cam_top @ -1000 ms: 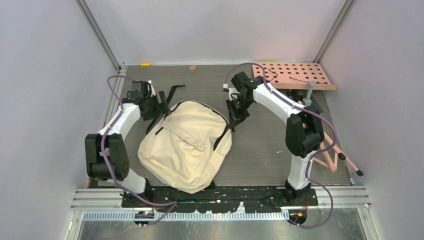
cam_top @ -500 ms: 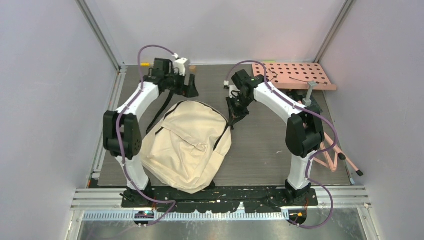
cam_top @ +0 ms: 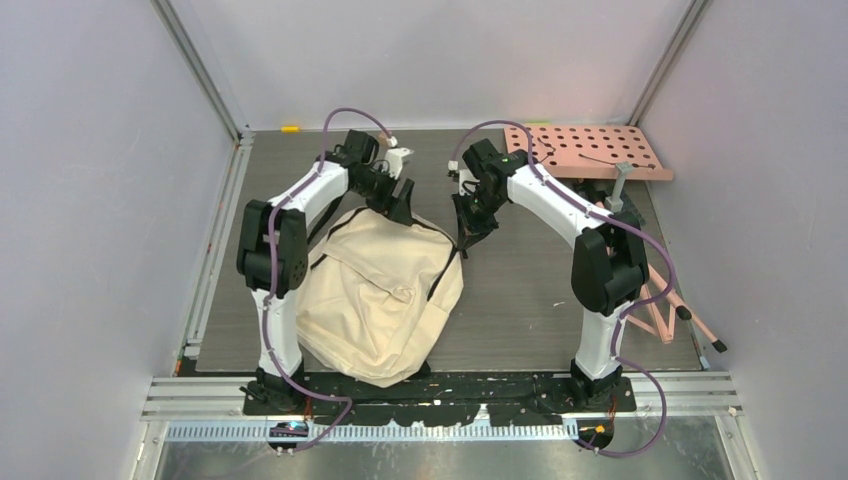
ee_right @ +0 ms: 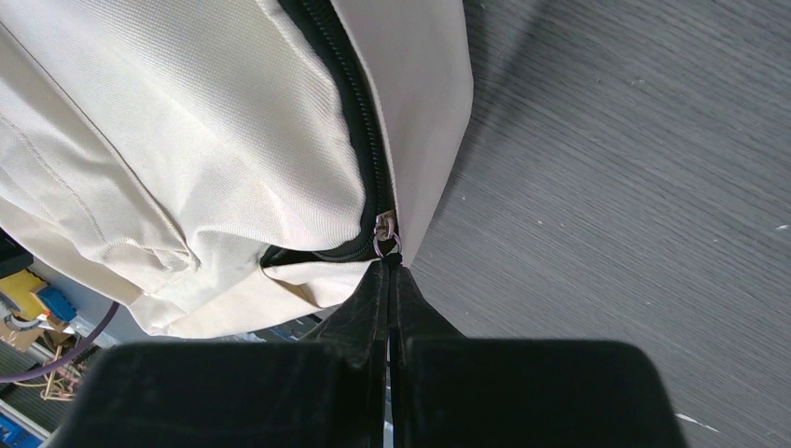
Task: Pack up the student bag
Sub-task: Zip the student bag at the center of the board.
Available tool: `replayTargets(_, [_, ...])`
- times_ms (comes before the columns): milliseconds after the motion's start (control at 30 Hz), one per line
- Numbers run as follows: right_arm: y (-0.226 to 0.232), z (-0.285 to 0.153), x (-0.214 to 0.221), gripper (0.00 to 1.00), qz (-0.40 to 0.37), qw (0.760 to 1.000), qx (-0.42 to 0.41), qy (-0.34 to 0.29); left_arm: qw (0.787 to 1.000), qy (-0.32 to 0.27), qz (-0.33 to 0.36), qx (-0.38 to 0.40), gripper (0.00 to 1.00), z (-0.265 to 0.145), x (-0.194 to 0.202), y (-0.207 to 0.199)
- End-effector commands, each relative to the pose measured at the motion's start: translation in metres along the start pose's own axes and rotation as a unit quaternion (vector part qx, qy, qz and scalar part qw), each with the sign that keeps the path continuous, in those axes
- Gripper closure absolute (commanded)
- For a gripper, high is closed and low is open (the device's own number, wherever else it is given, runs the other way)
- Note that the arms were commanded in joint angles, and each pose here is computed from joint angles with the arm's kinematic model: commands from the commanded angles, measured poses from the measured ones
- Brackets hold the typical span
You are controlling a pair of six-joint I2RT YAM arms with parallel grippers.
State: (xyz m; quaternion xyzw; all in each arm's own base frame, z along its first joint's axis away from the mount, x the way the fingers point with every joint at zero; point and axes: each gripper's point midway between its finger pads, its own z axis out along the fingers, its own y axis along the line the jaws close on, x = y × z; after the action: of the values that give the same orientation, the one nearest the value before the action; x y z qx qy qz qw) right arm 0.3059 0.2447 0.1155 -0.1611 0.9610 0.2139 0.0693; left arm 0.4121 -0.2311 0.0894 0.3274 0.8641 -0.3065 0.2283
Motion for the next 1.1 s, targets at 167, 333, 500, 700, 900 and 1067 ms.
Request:
replayTargets(167, [0.004,-0.021,-0.021,1.00,-0.003,0.999,0.016,-0.052,0.998,0.049,-0.010,-0.026,0.99,-0.004,0.018,0.001])
replayTargets(333, [0.001,-0.016,-0.024,0.99,0.008,0.999,0.024,-0.046,0.993,-0.009,-0.032,-0.114,1.00,-0.020,-0.010,0.023])
replayTargets(500, [0.002,-0.014,-0.025,0.99,0.007,0.999,0.021,-0.044,0.970,-0.093,-0.130,-0.183,1.00,-0.045,-0.046,0.054])
replayTargets(700, [0.015,-0.009,-0.030,0.99,-0.005,0.999,0.012,-0.042,0.934,-0.165,-0.238,-0.208,1.00,-0.070,-0.065,0.100])
replayTargets(900, [0.017,0.005,-0.024,0.99,-0.013,0.999,0.039,-0.036,0.910,-0.204,-0.287,-0.217,1.00,-0.093,-0.071,0.130])
replayTargets(1067, [0.009,0.020,-0.016,0.99,-0.020,0.997,0.075,-0.027,0.895,-0.231,-0.309,-0.222,1.00,-0.113,-0.075,0.146])
